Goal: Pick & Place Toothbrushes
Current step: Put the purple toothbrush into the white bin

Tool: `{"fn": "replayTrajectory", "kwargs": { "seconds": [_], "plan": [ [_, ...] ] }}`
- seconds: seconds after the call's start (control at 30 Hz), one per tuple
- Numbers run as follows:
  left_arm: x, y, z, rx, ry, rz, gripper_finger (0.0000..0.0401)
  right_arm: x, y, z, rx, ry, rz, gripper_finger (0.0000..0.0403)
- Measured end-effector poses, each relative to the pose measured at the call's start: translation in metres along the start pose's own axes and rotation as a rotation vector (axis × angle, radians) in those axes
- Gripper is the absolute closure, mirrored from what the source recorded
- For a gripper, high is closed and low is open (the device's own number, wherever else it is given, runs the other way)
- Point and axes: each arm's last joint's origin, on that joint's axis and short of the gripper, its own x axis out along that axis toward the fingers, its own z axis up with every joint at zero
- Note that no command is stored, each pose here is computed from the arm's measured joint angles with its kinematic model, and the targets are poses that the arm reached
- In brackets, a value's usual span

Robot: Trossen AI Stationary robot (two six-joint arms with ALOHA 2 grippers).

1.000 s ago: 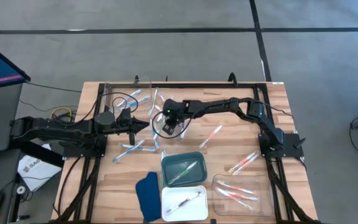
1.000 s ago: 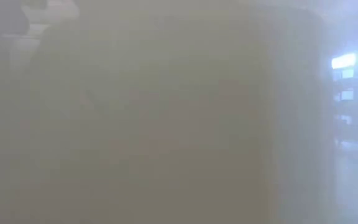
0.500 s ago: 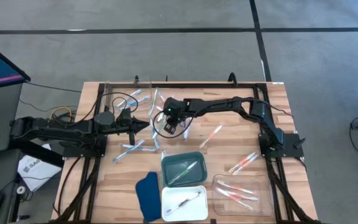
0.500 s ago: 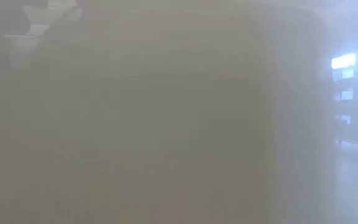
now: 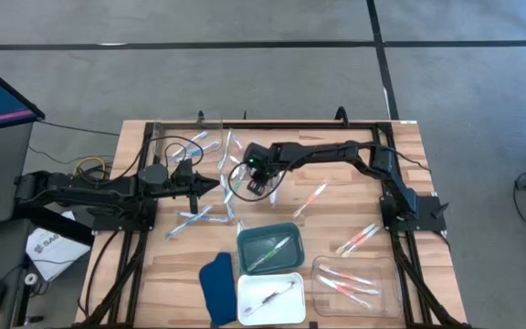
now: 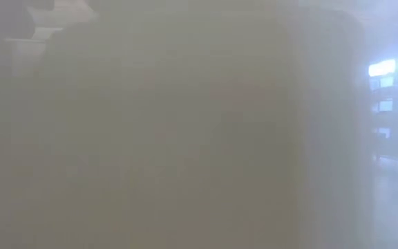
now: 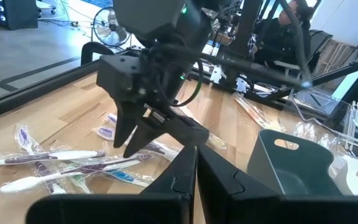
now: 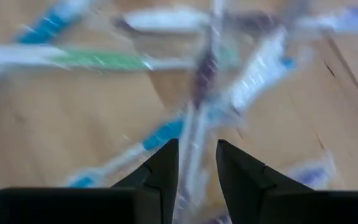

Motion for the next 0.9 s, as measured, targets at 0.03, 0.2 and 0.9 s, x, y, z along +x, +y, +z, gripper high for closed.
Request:
{"fn": "replayTrajectory", "kwargs": {
  "seconds": [0.03, 0.2, 0.9],
  "plan": [
    [0.000, 0.000, 0.000, 0.000, 0.000, 0.000, 0.0394, 0.000, -0.002, -0.001, 0.013, 0.013, -0.018, 0.0300],
    [0.000, 0.000, 0.000, 0.000, 0.000, 0.000, 0.0394, 0.001, -0.005, -0.001, 0.025, 0.019, -0.021, 0.0300],
    [0.000, 0.000, 0.000, -0.006, 0.000, -0.002, 0.0394, 0.023, -0.004, -0.006, 0.000, 0.054, 0.030, 0.0300]
  ]
}}
